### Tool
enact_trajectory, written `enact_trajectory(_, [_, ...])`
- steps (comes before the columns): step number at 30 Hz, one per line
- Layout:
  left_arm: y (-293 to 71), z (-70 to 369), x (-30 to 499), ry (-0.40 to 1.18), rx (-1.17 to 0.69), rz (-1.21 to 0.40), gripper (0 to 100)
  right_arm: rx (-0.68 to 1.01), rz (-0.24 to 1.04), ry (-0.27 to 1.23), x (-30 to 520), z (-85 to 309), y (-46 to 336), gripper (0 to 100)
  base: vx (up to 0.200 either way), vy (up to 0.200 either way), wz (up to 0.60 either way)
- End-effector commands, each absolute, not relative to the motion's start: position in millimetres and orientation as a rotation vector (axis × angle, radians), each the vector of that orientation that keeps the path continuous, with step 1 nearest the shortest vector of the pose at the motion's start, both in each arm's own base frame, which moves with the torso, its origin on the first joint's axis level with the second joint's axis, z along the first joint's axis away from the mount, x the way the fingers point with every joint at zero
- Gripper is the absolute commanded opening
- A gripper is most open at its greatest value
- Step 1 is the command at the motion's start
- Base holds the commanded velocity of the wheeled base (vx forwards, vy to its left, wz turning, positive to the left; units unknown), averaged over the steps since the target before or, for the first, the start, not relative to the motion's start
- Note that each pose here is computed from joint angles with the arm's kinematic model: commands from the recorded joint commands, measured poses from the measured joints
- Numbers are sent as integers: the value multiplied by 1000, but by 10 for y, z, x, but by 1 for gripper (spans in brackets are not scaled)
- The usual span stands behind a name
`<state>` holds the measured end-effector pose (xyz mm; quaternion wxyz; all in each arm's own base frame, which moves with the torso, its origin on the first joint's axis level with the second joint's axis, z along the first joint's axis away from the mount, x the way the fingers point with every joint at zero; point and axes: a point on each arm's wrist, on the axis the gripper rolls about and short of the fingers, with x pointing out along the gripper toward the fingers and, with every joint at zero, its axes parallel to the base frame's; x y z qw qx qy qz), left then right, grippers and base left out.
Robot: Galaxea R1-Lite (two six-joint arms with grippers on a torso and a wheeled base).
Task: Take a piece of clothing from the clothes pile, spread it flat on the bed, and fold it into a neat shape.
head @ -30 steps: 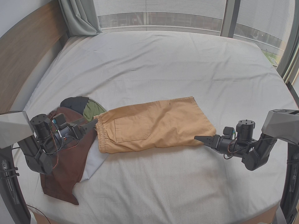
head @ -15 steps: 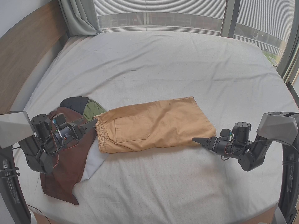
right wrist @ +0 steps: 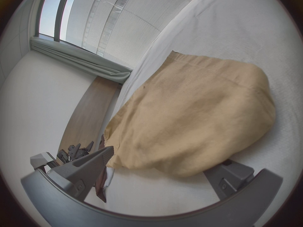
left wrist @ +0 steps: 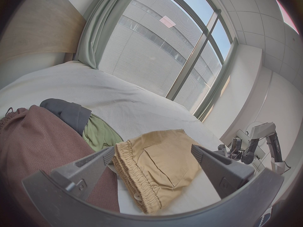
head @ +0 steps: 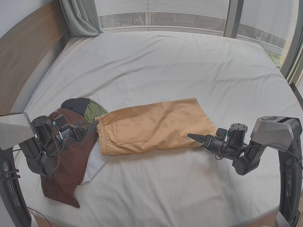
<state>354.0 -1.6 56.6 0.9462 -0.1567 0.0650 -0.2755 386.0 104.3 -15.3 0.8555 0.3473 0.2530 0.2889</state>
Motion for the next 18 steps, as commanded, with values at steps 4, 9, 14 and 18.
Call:
enact_trajectory(4, [-19, 559, 3543, 134, -320, -562, 100, 765, 638, 534, 3877, -254, 1180, 100, 0, 0, 0])
enact_trajectory(9, [-19, 539, 3562, 136, -321, -562, 100, 764, 653, 537, 3864, -258, 1235, 100, 0, 0, 0])
enact_trajectory(14, [-24, 530, 3573, 136, -321, -563, 100, 767, 662, 539, 3858, -252, 1272, 100, 0, 0, 0])
enact_trajectory(18, [-24, 528, 3570, 137, -321, -563, 100, 774, 677, 520, 3872, -257, 1309, 100, 0, 0, 0])
